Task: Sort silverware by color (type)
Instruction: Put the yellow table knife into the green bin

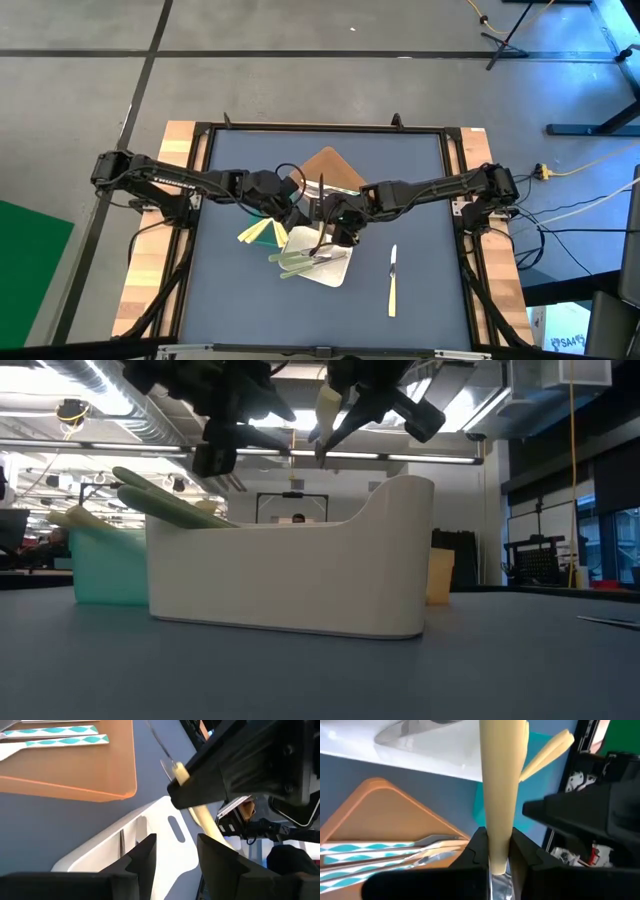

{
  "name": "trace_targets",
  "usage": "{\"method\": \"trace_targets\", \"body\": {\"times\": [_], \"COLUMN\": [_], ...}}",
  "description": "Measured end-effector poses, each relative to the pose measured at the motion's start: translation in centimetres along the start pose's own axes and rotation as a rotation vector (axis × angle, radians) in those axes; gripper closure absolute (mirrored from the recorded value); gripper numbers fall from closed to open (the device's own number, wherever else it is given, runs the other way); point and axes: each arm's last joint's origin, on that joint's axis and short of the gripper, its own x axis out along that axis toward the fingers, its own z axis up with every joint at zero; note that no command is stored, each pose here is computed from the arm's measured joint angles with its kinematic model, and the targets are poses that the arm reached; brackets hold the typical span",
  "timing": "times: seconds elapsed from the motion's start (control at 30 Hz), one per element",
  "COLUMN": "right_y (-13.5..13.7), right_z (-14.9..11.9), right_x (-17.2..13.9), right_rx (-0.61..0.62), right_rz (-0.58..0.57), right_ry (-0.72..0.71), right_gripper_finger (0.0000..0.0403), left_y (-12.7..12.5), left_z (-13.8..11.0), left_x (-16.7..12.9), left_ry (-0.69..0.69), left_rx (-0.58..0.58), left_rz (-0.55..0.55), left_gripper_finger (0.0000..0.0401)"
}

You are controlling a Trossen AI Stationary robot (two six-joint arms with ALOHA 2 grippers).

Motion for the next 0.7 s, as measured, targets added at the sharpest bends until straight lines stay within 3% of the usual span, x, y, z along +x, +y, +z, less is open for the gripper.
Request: {"method": "trace_targets", "body": {"times": [0.7], "right_y": [0.0], "right_z": [0.9], "right_x": [-1.4], "right_rx": [-0.010], "right_rz": [-0.023], "right_ry": [0.030], "right_gripper_finger": [0.0382], "left_y": [0.6], "left_z": [-0.1], "left_x": [-0.1], "left_ry": [0.008], "left_rx": [-0.031], "left_rz": [0.066], "left_gripper_finger": [0.0266]}}
